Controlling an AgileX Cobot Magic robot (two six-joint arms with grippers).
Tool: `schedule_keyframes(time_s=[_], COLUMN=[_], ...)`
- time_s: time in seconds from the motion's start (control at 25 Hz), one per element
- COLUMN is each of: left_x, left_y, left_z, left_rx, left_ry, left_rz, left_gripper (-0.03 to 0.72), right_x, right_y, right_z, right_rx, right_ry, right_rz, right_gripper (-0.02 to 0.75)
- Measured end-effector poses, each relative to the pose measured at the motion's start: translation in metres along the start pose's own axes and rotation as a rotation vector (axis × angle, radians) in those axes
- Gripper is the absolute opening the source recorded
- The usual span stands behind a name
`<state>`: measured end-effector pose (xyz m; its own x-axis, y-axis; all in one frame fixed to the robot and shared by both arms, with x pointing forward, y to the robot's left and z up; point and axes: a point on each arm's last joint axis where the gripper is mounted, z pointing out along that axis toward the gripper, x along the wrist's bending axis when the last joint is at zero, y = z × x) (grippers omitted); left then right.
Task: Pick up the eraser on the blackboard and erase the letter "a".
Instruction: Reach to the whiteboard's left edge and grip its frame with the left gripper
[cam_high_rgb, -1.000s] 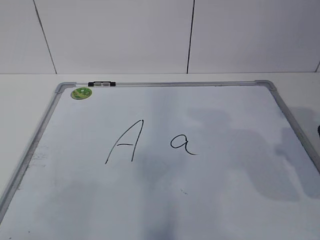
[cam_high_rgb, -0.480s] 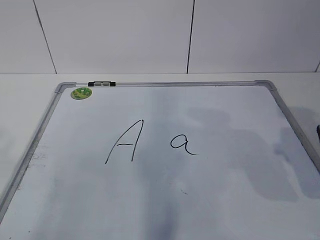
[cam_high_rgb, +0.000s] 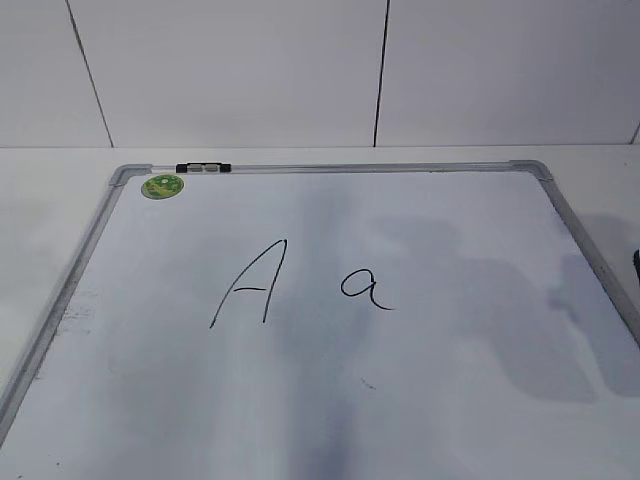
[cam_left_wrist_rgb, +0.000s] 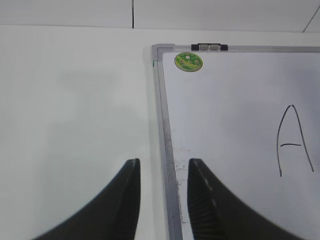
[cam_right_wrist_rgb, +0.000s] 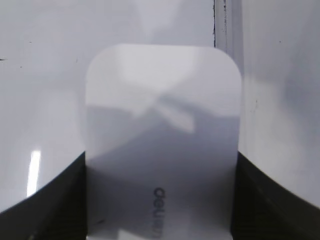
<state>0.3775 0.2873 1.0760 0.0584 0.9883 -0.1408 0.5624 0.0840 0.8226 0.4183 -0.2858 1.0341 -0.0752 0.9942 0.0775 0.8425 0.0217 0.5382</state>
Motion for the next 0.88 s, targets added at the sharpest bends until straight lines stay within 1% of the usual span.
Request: schedule_keyframes(time_s=[0.2,0.4,0.56,0.64,0.8,0.88], left_x=[-0.002,-0.016,-0.026,-0.029,-0.03,-0.031], left_y=[0.02,0.038,0.042,0.043,0.044,0.044], left_z=[0.025,0.055,0.082,0.096,0.119,0.13], left_rx=[0.075,0.156,0.277,0.341,0.454,0.499], left_ry=[-0.001,-0.052,-0.078,-0.083,-0.079,-0.076], left_rz=[0.023,0.07,0.094,0.1,0.102,0.103], left_gripper=[0.245,0.245,0.255,0.275,0.35,0.375], right_x=[0.0,0.0,0.0,0.0,0.0,0.0], right_y=[0.0,0.0,0.0,0.0,0.0,0.0], right_z=[0.0,0.0,0.0,0.0,0.0,0.0], right_rx=[0.0,0.0,0.0,0.0,0.0,0.0], right_ry=[0.0,0.0,0.0,0.0,0.0,0.0], right_rz=[0.0,0.0,0.0,0.0,0.0,0.0], right_gripper=[0.517,0.517,0.517,0.517,0.517,0.517])
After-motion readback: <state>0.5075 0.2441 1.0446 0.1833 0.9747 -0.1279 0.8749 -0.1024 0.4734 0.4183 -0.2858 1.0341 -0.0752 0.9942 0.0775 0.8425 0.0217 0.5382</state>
